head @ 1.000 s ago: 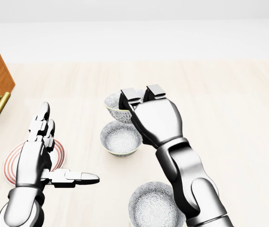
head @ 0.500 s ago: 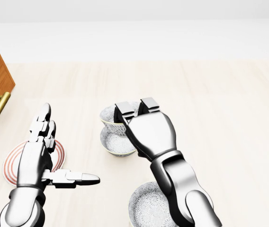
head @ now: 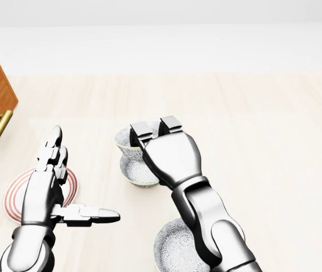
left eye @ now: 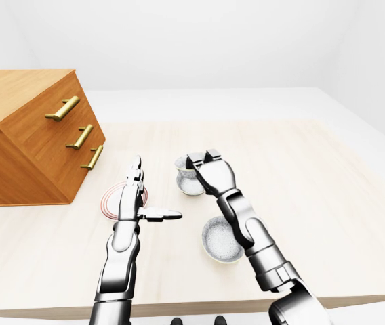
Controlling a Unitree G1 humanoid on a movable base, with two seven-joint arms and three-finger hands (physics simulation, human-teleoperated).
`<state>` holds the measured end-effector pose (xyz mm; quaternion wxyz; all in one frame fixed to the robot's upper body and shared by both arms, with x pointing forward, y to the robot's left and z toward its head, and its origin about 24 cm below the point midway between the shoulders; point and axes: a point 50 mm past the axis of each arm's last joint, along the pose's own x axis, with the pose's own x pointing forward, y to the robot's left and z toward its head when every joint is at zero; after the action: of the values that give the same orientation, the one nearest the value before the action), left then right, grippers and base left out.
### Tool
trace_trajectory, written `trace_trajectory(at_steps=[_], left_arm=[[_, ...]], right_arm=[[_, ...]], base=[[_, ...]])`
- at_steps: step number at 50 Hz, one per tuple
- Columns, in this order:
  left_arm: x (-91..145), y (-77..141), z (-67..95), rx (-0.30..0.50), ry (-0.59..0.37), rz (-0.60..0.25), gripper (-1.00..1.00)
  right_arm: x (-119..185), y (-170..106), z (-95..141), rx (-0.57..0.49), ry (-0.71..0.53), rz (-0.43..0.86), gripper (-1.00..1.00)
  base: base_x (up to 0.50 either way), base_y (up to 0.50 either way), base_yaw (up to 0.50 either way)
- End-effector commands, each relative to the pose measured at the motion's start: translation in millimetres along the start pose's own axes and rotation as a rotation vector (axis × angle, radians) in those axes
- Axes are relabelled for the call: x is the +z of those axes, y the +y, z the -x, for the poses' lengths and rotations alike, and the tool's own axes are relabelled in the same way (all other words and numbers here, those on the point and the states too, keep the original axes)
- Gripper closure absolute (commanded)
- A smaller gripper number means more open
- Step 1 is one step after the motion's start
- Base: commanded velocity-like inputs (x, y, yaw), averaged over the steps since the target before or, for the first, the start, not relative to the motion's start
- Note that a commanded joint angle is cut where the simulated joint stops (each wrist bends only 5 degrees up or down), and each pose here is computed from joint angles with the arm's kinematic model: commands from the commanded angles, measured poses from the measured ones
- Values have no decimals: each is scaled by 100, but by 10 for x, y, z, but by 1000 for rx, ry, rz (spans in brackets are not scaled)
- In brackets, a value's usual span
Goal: Stack the bowl at the front on the bowl in the middle.
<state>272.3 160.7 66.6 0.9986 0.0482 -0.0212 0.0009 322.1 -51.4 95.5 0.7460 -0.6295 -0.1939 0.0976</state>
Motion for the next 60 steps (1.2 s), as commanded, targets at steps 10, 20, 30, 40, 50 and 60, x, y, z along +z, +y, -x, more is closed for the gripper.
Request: trace_trajectory(at_steps=[10, 20, 30, 40, 50, 60], left_arm=[[-16, 8, 5, 1, 7, 3, -100], [-10, 17, 9, 5, 4, 3, -100], [-17, 21, 8, 6, 7, 3, -100], [-23, 20, 7, 6, 9, 3, -100], [-26, 24, 6, 7, 11, 3, -100], [-25, 27, 6, 8, 10, 3, -100]], right_arm=[[11, 49, -156, -20, -14, 62, 100], [8, 72, -148, -13, -14, 71, 100], [9, 98, -94, -5, -11, 65, 100], [16, 164, -73, 6, -12, 74, 100], [25, 181, -75, 10, -16, 77, 100], [15, 239, -30, 30, -12, 82, 79]], base=[[0, 0, 0], [0, 0, 0], [0, 0, 0], [0, 0, 0], [0, 0, 0], [0, 0, 0]])
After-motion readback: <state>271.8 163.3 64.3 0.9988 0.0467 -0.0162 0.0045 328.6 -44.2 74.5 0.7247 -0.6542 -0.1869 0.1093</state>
